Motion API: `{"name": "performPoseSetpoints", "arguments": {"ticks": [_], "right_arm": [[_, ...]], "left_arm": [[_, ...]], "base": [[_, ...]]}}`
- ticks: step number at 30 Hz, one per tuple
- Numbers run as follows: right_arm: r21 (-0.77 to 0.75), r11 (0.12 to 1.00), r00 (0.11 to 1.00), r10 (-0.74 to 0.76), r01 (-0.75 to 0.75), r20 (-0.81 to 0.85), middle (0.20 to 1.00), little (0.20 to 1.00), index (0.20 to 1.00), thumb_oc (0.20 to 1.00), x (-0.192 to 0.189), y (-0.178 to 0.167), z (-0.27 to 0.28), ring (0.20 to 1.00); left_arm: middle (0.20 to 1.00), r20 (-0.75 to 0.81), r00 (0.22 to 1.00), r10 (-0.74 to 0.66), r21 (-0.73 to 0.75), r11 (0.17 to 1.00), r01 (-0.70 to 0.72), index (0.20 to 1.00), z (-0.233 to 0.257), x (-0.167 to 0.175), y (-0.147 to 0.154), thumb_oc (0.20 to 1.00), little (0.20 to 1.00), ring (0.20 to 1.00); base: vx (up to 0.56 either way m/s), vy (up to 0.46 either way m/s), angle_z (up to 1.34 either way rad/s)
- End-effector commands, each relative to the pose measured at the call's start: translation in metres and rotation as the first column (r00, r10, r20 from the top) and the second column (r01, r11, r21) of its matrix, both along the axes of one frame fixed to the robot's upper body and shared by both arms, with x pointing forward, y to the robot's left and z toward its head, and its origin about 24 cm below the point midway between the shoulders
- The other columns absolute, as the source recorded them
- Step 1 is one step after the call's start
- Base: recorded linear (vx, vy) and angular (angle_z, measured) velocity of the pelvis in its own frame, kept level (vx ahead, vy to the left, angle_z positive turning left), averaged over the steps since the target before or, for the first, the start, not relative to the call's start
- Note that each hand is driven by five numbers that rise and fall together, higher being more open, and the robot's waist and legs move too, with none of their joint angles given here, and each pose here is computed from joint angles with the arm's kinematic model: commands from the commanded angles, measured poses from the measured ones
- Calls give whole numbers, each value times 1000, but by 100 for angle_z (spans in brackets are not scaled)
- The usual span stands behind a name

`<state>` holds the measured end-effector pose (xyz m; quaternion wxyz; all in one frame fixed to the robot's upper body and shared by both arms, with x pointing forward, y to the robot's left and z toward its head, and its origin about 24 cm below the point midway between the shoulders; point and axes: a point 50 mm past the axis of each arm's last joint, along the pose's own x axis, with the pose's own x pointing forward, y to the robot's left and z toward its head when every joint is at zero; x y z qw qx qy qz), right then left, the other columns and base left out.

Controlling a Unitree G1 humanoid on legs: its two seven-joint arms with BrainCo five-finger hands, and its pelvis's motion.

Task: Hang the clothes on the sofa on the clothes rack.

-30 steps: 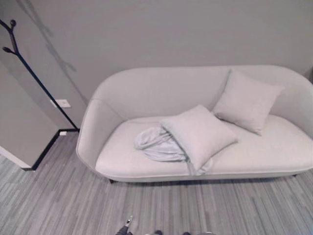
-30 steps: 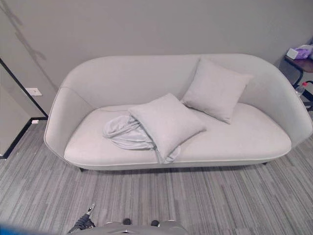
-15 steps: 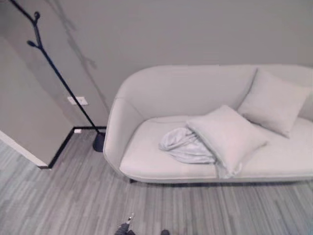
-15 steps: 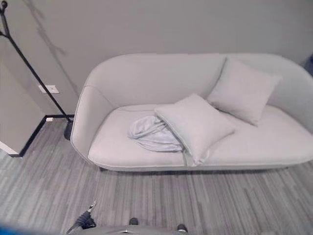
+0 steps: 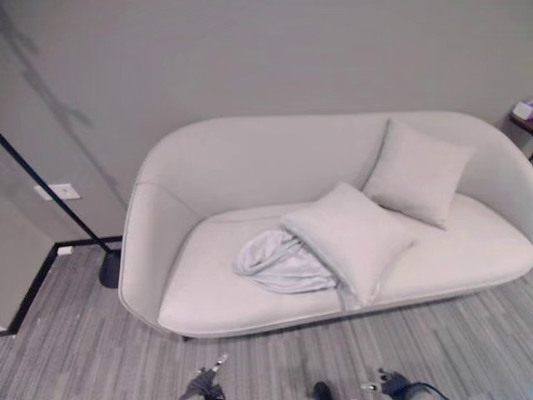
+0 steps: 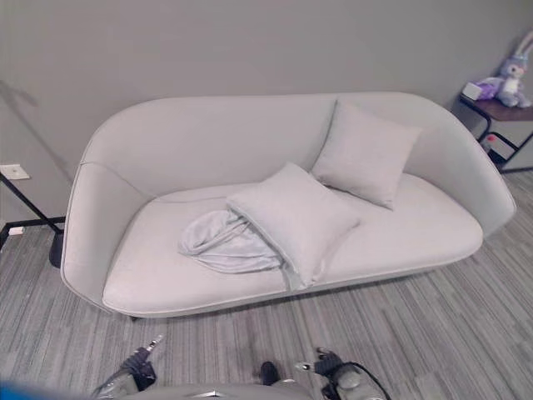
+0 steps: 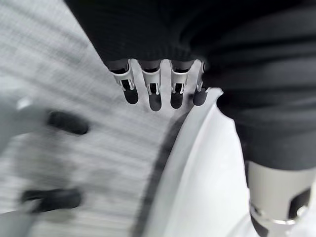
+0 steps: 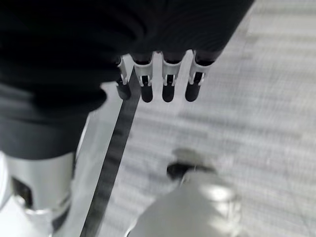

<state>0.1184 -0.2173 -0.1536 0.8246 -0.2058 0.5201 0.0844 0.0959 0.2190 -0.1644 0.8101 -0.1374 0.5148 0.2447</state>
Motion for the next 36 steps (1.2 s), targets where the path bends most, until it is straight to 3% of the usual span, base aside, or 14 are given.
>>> {"name": "performPoseSetpoints", "arguments": {"ticks": [1, 9, 20, 27, 36], "right_arm": [[-14, 1000, 1000, 16, -16, 20, 1000, 1000, 1000, 1000, 2, 2, 1, 1000], [-74, 994, 997, 83, -83, 3, 1000, 1000, 1000, 1000, -3, -10, 2, 1000], [-186, 941, 946, 306, -283, 109, 1000, 1000, 1000, 1000, 24, -18, 22, 1000], [-273, 907, 899, 381, -320, 215, 1000, 1000, 1000, 1000, 52, -25, 44, 1000], [-347, 867, 869, 445, -358, 215, 1000, 1000, 1000, 1000, 64, -25, 47, 1000]], "left_arm": [[1000, 47, 994, -102, 15, 995, 102, 1000, 4, 18, -3, 1000, 1000, 1000], [1000, 39, 985, -171, -5, 985, 171, 1000, 1, 17, -19, 1000, 1000, 1000], [1000, 257, 944, -205, -26, 975, 219, 1000, 19, 59, -43, 1000, 1000, 1000], [1000, 352, 925, -142, -111, 975, 192, 1000, 26, 69, -62, 1000, 1000, 1000], [1000, 371, 926, -65, -153, 980, 130, 1000, 27, 72, -74, 1000, 1000, 1000]], "base": [[408, -253, 14], [217, -267, 40], [95, -183, 3], [109, 12, 21], [189, 111, -47]]}}
